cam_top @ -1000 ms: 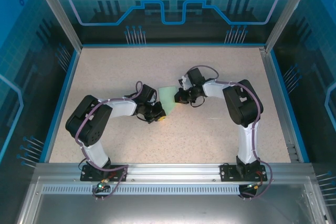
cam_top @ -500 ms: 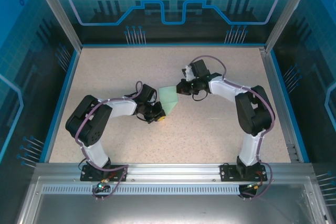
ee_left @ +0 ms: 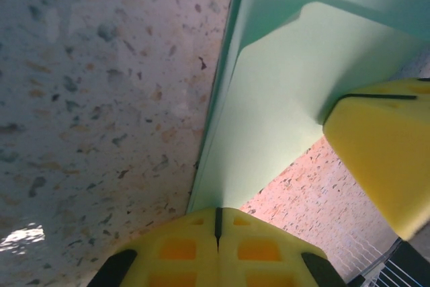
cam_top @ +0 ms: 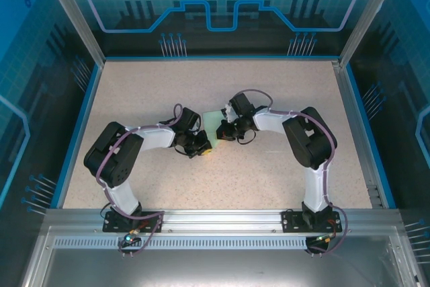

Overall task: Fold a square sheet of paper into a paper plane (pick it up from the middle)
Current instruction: Third fold the triangle at the center of the table.

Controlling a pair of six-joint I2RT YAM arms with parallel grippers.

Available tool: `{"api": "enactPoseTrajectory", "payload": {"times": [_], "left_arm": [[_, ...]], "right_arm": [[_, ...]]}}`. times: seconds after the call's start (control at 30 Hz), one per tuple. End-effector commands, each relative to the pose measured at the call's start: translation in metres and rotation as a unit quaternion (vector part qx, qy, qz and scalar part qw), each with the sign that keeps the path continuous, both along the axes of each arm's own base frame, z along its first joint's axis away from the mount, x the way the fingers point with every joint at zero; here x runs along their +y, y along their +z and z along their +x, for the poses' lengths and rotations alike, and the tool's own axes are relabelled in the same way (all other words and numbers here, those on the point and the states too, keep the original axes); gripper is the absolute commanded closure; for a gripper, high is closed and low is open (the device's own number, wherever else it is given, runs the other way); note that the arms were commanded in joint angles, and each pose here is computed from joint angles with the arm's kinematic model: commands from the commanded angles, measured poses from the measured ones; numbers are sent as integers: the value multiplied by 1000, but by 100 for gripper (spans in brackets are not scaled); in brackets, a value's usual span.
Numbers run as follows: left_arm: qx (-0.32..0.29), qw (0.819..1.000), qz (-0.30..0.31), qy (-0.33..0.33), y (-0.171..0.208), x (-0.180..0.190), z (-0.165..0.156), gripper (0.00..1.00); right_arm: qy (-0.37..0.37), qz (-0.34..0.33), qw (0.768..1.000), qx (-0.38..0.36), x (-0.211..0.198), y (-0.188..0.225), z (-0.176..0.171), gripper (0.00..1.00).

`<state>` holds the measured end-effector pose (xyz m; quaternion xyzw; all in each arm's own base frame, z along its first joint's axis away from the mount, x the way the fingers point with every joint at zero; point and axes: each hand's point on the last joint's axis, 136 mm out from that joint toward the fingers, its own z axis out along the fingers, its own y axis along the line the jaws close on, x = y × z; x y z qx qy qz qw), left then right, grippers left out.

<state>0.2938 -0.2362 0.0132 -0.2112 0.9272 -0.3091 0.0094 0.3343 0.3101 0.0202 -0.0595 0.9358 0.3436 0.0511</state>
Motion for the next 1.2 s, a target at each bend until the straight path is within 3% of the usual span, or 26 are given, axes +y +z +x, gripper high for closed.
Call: {"api": "enactPoseTrajectory", "payload": {"times": [0.0,0.37,0.73,1.17], "left_arm": [[44,998,53,-2,-18,18,-19,96],[-64,997,-36,-29,40,-18,26,92],[-35,998,-34,-31,14,-20,23,92],[10,999,8,-45,-21,-2,-7,93]], "right_arm": [[-3,-9,1000,15,1,-8,-1,97],[-13,-50,998,35,-14,-28,-2,98],[-21,-52,997,44,-17,-33,1,98],[-23,-59,997,49,-20,-35,1,98]]}}
